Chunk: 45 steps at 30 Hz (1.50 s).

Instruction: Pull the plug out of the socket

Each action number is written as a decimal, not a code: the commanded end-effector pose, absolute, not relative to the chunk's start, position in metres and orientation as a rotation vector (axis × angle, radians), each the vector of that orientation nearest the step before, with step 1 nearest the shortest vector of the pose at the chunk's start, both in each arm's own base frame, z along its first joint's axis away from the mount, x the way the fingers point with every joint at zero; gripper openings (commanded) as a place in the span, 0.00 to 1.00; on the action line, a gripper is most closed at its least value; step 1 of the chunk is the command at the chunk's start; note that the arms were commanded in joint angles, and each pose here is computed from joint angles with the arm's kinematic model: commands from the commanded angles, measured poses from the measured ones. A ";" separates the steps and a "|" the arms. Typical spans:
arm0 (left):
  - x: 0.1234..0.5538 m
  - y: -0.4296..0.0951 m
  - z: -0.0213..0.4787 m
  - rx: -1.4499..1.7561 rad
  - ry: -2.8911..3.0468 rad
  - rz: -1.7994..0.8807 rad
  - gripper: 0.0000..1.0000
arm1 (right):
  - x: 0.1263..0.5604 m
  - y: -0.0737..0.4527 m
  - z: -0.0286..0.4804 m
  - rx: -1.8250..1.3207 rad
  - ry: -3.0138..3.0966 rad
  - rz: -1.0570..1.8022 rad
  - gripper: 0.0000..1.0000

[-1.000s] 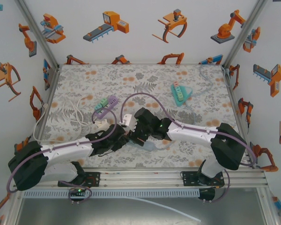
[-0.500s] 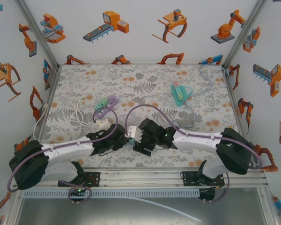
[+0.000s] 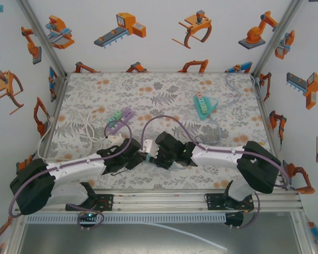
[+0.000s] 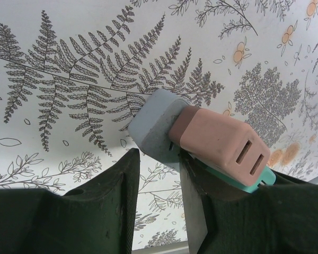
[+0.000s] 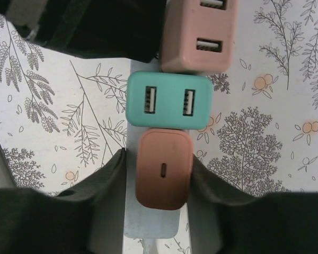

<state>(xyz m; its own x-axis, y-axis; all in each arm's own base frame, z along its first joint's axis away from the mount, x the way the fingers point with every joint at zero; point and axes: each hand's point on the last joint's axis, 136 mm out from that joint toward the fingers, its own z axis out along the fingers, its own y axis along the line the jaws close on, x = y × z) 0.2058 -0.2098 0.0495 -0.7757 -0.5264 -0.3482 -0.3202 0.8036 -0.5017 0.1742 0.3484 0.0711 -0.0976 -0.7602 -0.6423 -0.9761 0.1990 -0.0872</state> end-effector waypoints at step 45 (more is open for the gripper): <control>0.184 -0.167 0.001 -0.571 2.620 -0.209 0.34 | 0.205 0.370 0.119 -1.419 1.976 0.609 0.11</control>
